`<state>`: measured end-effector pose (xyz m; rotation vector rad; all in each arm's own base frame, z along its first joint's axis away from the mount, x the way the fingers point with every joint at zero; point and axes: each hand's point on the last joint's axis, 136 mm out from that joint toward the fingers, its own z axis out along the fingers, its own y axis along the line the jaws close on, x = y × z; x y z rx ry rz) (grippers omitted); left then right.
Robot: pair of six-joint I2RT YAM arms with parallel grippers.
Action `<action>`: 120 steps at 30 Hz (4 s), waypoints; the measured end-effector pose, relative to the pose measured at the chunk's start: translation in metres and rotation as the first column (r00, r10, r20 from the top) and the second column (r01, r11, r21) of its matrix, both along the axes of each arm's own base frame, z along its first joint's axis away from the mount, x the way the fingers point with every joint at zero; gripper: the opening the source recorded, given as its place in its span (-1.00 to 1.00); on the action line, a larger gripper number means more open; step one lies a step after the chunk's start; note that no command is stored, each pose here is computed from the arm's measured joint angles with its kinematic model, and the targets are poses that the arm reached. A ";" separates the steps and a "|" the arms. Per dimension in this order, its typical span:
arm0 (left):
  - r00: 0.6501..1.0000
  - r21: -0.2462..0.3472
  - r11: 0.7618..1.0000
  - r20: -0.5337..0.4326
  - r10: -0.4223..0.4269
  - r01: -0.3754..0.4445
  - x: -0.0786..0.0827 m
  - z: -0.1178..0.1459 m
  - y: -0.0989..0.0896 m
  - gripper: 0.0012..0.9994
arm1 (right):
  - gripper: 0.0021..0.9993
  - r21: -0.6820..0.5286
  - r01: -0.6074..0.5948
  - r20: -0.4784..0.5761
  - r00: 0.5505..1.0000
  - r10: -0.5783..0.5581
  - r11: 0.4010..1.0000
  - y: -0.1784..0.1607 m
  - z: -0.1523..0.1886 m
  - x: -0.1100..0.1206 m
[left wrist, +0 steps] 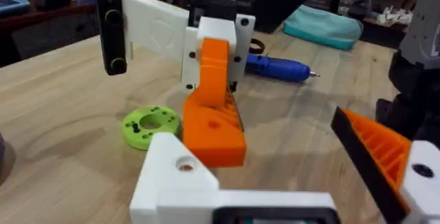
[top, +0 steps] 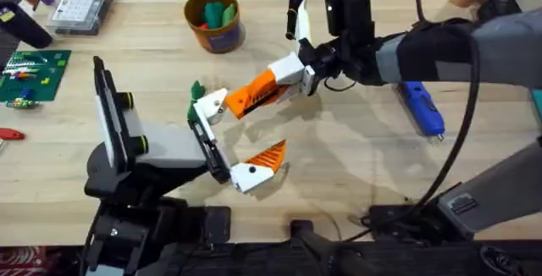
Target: Pick up the gripper from the table and insert it into the empty holder that is missing its gripper. Then pick up a screw, insert it into the mounting hole, and use the screwdriver to tighten it. Finally, clean up the table by picking up the vegetable and placing it into the bucket.
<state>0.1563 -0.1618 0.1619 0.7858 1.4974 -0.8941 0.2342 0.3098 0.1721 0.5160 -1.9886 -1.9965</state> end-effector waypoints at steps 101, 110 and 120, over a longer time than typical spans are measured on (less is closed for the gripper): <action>0.999 -0.009 0.999 -0.018 -0.031 0.031 -0.005 0.000 -0.002 0.98 | 1.00 -0.102 0.098 0.035 0.995 -0.095 0.990 0.015 -0.012 -0.003; 0.999 -0.009 0.999 -0.018 -0.032 0.032 -0.005 0.000 -0.003 0.98 | 1.00 -0.102 0.193 0.085 0.979 -0.185 0.976 -0.015 0.004 -0.013; 0.999 -0.009 0.999 -0.018 -0.032 0.032 -0.005 0.000 -0.003 0.98 | 0.99 -0.117 0.252 0.129 0.963 -0.237 0.961 -0.021 -0.004 -0.019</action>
